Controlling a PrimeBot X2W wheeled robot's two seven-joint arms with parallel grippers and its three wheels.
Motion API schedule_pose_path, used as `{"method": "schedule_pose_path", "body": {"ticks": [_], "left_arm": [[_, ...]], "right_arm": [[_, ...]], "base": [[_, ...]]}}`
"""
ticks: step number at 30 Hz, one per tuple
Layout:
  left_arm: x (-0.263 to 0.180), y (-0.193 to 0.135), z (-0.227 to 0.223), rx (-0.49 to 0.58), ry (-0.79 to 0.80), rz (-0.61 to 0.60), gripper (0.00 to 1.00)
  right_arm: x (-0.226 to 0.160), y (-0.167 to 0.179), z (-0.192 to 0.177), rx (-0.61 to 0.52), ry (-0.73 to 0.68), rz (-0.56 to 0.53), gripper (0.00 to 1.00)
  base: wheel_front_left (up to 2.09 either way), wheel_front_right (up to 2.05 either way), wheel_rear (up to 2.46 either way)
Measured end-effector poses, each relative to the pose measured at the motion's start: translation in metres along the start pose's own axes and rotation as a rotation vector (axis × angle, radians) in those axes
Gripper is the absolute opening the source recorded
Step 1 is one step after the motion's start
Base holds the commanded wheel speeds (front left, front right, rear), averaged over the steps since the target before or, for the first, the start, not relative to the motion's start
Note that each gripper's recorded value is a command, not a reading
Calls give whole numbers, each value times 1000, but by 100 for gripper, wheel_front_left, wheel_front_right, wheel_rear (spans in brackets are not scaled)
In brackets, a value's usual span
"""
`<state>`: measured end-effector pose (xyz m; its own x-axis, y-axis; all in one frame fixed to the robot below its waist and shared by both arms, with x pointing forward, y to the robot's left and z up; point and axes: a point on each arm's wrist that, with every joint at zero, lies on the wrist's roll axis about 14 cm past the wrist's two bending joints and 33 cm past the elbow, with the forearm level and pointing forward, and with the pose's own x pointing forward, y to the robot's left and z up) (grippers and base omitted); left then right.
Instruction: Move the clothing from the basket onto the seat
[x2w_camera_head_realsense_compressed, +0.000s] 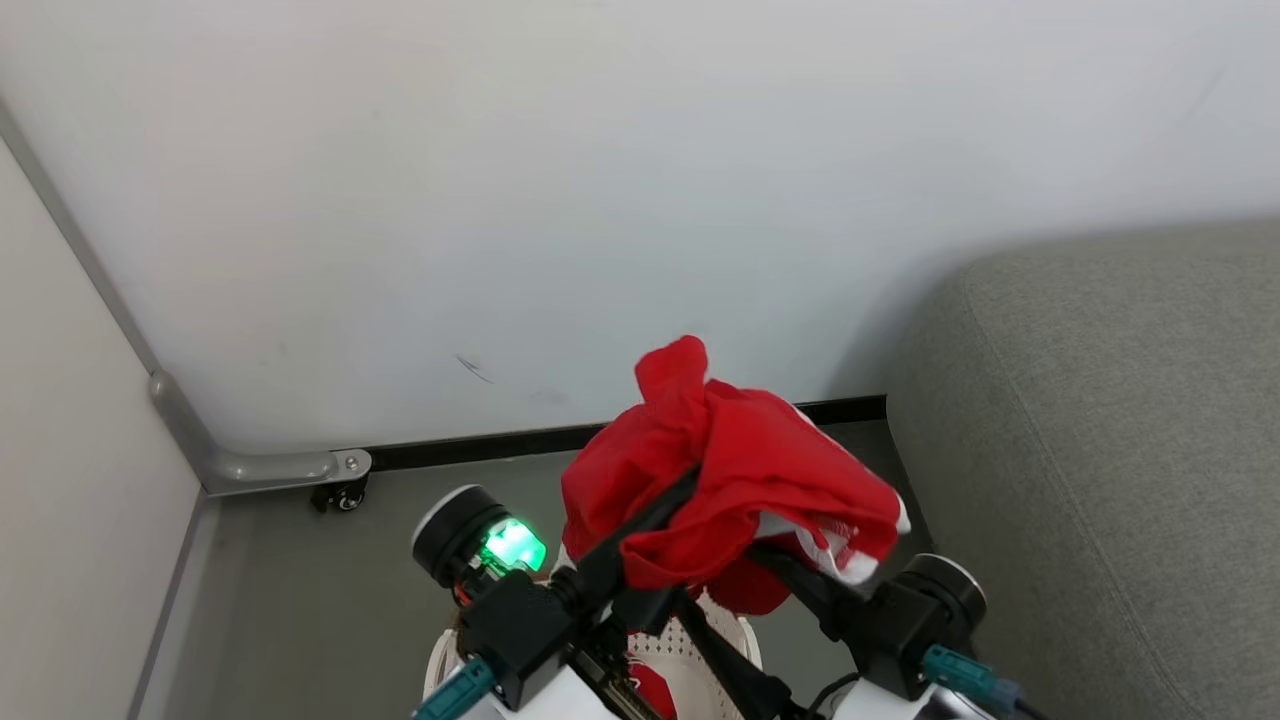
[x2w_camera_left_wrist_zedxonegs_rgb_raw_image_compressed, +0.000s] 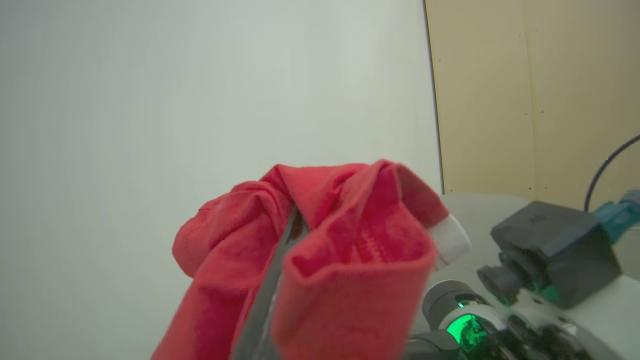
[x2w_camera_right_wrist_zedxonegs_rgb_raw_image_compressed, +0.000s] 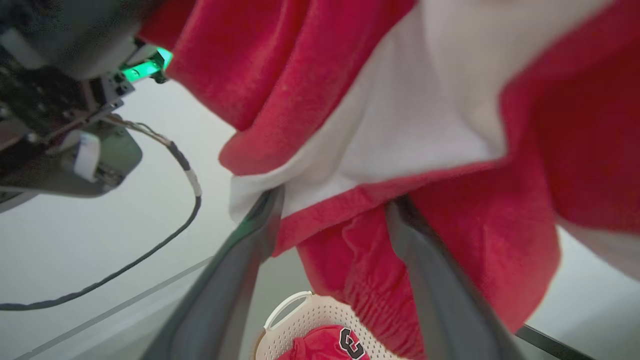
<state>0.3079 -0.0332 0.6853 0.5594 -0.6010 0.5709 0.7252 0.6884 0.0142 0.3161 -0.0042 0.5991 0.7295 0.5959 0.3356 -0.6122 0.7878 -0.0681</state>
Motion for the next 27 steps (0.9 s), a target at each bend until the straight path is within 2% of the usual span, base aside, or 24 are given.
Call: {"method": "schedule_pose_path", "body": {"ticks": [11, 20, 21, 22, 27], "left_arm": [[-5, -15, -7, -11, 30, -46, 0], [-7, -13, -7, -11, 33, -39, 0], [-7, -12, -7, -11, 34, -37, 0], [-7, -12, -7, -11, 34, -36, 0], [-8, -9, -7, -14, 36, -26, 0]], "right_arm": [[9, 13, 4, -28, -13, 56, 100], [11, -2, 5, -29, -17, 5, 100], [11, -4, 5, -27, -16, -3, 43], [12, -6, 5, -25, -17, -8, 0], [14, -14, 10, -10, -36, -41, 0]], "base": [[0, 0, 0], [0, 0, 0], [0, 0, 0], [0, 0, 0], [0, 0, 0]]}}
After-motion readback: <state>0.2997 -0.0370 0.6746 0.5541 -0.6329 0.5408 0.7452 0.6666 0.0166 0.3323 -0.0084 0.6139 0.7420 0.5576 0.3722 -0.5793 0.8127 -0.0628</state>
